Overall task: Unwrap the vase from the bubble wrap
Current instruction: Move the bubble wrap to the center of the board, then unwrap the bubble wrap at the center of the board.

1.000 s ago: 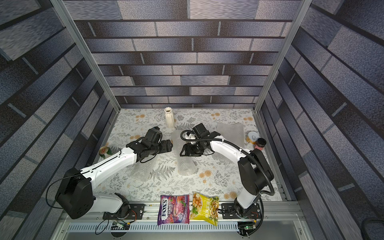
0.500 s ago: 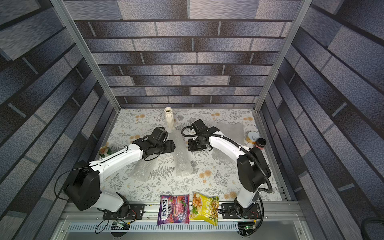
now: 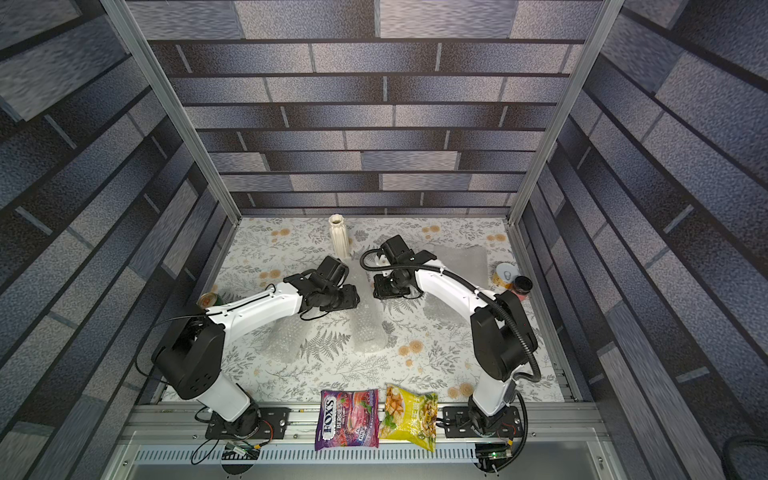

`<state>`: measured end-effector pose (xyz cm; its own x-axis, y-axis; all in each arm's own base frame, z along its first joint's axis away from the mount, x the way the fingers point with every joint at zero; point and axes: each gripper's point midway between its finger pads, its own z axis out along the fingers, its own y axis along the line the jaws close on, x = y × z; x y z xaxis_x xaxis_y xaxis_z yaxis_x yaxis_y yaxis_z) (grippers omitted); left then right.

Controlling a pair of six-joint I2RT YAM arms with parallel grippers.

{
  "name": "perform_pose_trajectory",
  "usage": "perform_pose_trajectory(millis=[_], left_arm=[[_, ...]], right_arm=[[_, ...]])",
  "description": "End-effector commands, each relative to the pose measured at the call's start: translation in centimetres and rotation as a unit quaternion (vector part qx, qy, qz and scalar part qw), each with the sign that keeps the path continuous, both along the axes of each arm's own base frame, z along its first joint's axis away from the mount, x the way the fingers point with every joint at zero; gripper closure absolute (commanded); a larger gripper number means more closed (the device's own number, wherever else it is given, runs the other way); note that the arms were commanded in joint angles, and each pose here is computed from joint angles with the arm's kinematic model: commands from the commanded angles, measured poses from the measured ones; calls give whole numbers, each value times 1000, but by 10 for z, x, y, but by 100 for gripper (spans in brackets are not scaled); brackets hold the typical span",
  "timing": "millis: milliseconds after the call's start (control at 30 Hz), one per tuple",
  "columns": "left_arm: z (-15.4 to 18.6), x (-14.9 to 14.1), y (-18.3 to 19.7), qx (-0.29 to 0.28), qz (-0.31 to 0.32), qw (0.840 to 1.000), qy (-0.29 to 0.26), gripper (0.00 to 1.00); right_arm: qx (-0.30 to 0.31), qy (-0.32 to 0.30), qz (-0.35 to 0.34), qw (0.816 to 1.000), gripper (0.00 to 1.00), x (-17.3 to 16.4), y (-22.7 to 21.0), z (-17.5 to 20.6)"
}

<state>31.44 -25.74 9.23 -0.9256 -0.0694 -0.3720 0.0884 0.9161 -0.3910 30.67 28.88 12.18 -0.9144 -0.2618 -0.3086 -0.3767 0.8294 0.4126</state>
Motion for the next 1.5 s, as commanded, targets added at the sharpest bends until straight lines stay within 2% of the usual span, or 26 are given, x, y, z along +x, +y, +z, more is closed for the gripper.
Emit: perform_pose_trajectory(millis=[0, 633, 833, 1467], left_arm=[[-1, -3, -7, -3, -4, 1000, 13, 40], [-10, -5, -7, -2, -8, 1000, 23, 41], [-11, -5, -7, -3, -9, 1000, 25, 41], [-25, -14, 17, -8, 14, 999, 37, 41]], right_arm=[[-3, 9, 15, 1000, 72, -3, 8, -3], [-56, 27, 24, 998, 73, 0, 8, -37], [-106, 10, 31, 994, 74, -2, 3, -41], [-155, -12, 15, 988, 89, 3, -1, -49]])
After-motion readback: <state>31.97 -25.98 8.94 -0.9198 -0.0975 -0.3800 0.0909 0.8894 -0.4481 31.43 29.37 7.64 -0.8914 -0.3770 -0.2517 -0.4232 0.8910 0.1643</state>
